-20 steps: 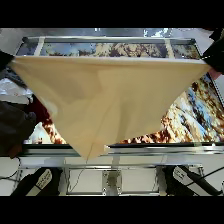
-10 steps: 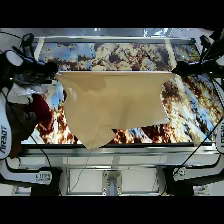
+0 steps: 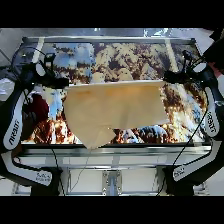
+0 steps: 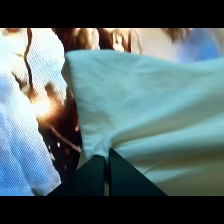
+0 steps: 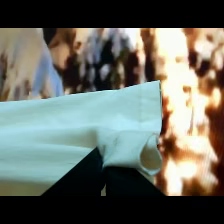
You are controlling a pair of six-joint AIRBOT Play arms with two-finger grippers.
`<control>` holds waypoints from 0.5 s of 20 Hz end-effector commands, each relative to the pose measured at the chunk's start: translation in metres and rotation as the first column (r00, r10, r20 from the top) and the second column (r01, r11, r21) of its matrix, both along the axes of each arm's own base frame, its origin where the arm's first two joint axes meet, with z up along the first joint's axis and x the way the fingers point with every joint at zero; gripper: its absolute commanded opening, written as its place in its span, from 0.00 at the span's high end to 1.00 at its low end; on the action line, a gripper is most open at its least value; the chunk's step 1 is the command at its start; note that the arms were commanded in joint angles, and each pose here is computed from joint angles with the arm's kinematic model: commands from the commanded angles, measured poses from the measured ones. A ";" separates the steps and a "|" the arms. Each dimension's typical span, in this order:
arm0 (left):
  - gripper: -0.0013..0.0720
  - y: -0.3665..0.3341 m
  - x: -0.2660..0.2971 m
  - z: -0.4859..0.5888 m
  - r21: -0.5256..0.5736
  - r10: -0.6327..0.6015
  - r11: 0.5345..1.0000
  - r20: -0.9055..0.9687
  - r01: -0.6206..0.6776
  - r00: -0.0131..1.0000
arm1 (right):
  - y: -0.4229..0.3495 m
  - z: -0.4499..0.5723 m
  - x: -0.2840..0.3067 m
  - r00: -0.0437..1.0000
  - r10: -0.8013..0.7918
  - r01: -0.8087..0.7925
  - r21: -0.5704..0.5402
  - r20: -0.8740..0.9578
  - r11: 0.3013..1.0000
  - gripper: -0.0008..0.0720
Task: Fold the shirts.
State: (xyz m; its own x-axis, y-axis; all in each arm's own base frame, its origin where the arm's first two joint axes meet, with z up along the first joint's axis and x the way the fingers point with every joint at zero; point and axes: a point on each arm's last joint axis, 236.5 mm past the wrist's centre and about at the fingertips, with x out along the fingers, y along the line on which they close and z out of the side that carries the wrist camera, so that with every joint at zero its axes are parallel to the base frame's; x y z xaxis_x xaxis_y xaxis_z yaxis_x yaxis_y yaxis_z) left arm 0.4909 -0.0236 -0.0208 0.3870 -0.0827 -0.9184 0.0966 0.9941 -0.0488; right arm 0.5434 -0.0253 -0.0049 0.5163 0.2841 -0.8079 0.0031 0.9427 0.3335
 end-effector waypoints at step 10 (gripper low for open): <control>0.97 -0.014 -0.045 -0.055 0.037 -0.049 0.998 -0.176 0.056 0.983 | 0.015 -0.079 -0.067 0.922 0.121 -0.142 -0.031 -0.367 0.989 0.97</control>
